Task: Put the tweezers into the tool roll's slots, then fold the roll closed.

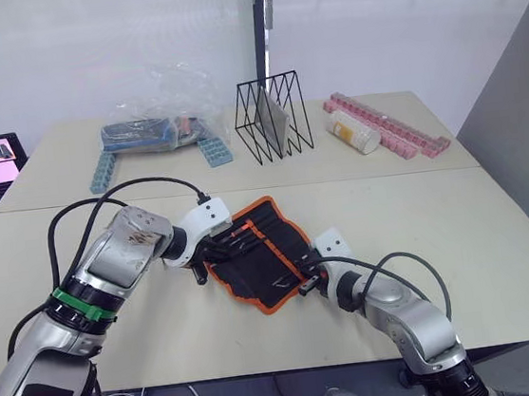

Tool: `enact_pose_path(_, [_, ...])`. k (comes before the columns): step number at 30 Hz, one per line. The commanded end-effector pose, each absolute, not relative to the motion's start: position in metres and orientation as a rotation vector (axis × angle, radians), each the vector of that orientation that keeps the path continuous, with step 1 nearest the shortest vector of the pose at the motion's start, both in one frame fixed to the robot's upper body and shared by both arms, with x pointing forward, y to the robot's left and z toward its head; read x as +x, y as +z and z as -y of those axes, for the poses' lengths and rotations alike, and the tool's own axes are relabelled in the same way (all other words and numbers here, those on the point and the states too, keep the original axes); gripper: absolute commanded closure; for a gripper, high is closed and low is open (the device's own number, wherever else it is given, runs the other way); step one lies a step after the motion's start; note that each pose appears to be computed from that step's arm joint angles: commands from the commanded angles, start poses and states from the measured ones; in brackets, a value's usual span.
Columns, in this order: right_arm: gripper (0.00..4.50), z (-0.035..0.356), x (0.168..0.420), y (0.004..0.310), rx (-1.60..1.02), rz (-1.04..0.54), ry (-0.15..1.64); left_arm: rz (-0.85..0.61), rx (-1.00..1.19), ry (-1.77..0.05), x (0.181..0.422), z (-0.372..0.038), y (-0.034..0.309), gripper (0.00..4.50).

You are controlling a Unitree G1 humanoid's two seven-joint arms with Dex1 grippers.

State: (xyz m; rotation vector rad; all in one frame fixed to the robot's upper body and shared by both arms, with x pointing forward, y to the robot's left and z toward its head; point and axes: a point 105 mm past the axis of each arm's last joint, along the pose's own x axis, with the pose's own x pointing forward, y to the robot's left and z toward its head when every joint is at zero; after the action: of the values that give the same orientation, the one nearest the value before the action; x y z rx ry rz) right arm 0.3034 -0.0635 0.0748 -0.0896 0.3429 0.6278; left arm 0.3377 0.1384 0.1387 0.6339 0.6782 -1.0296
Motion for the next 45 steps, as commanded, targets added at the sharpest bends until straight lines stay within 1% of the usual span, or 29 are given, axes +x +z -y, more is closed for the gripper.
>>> enact_pose_path(1, [4.48,0.056,0.293,0.056,-0.077,-0.425,0.658,-0.683,0.699,-1.015,0.338,-0.141,0.147,4.5])
enact_pose_path(2, [4.48,0.056,0.293,0.056,-0.076,-0.425,0.658,-0.686,0.696,-1.011,0.339,-0.14,0.147,4.5])
enact_pose_path(5, [4.48,0.056,0.293,0.056,-0.075,-0.424,0.655,-0.741,0.782,-0.954,0.344,-0.145,0.142,4.5])
enact_pose_path(9, [4.48,0.057,0.293,0.057,-0.074,-0.424,0.652,-0.731,0.774,-0.99,0.344,-0.134,0.144,4.5])
enact_pose_path(12, [4.48,0.056,0.293,0.057,-0.074,-0.423,0.651,-0.77,0.789,-0.974,0.345,-0.136,0.141,4.5])
enact_pose_path(20, [4.48,0.057,0.293,0.057,-0.072,-0.423,0.644,-0.791,0.802,-0.992,0.347,-0.129,0.137,4.5])
enact_pose_path(34, [4.48,0.055,0.292,0.057,-0.066,-0.422,0.639,-0.771,0.83,-0.977,0.373,-0.107,0.139,4.5])
enact_pose_path(41, [4.48,0.054,0.292,0.057,-0.067,-0.421,0.639,-0.74,0.811,-0.992,0.378,-0.089,0.139,4.5])
enact_pose_path(45, [4.48,0.055,0.291,0.057,-0.067,-0.421,0.636,-0.729,0.818,-0.976,0.384,-0.086,0.132,4.5])
